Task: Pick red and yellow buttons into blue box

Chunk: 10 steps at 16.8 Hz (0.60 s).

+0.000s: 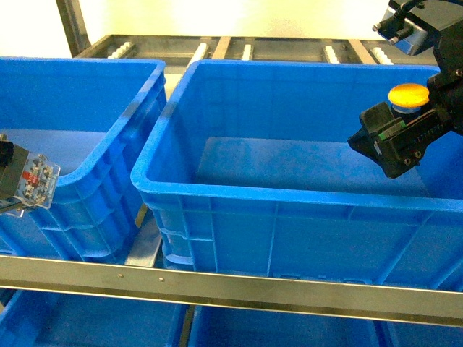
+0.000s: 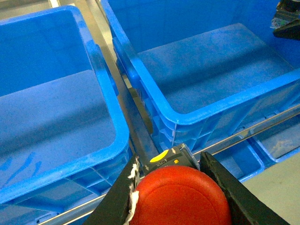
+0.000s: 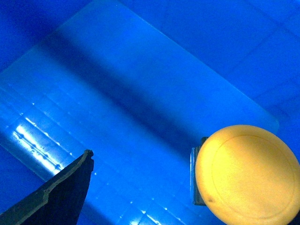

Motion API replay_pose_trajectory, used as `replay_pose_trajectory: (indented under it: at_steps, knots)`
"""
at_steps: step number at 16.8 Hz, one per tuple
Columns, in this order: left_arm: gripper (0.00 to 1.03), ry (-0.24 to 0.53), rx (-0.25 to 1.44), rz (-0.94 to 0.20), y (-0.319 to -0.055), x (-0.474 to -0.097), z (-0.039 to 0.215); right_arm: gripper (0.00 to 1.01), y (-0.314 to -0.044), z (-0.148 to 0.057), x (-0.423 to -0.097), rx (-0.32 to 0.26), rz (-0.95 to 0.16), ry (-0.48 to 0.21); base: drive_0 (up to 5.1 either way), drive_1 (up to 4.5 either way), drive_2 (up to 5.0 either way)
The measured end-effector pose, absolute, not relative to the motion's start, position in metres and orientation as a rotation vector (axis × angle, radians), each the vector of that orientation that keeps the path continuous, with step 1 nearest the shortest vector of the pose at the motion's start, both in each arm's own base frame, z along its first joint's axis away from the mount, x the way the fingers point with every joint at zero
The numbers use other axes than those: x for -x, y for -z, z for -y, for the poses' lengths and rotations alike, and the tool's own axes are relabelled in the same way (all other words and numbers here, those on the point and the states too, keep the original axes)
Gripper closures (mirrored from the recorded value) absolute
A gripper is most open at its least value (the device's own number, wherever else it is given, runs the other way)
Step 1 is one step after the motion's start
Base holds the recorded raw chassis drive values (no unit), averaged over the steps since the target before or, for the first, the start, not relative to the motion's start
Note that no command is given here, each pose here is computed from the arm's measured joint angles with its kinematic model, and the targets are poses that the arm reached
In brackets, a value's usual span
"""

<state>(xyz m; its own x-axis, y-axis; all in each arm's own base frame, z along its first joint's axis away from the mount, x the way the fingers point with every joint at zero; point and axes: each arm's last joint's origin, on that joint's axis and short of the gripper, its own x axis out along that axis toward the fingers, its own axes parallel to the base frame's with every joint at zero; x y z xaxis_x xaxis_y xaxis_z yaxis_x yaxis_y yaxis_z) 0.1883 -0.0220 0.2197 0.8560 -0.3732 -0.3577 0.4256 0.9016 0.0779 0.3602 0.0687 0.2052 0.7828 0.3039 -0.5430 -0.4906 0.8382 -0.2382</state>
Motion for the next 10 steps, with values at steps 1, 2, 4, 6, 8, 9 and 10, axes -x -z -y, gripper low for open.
replay_pose_trajectory:
  at_steps: [1,2,4,6,8,9,10]
  knots:
    - [0.71,0.421,-0.157,-0.343,-0.2198,-0.1883,0.0219,0.03,-0.2052,-0.0687,-0.3602,0.383,-0.513,-0.440,0.0,0.00,0.0]
    - [0.71,0.421,-0.157,-0.344,-0.2197,-0.1883,0.0219,0.03,-0.2052,-0.0687,-0.3602,0.383,-0.513,-0.440,0.0,0.00,0.0]
    - [0.71,0.421,-0.157,-0.344,-0.2197,-0.1883,0.0220,0.03,-0.2052,-0.0687,-0.3602,0.383,-0.513,-0.440,0.0,0.00,0.0]
    - [0.71,0.421,-0.157,-0.344,-0.2197,-0.1883,0.0220,0.03,-0.2052,-0.0687,-0.3602,0.383,-0.513,-0.440,0.0,0.00,0.0]
    - [0.71,0.421,-0.157,-0.344,-0.2197,-0.1883,0.0219,0.03,-0.2052,-0.0687,-0.3602,0.383,-0.513,-0.440,0.0,0.00,0.0]
    - [0.71,0.421,-0.157,-0.344,-0.2197,-0.1883,0.0219,0.03,-0.2052,-0.0687,-0.3602,0.383,-0.513,-0.440,0.0,0.00,0.0]
    - [0.71,0.421,-0.157,-0.344,-0.2197,-0.1883,0.0220,0.03,-0.2052,-0.0687,-0.3602,0.383,-0.513,-0.440,0.0,0.00,0.0]
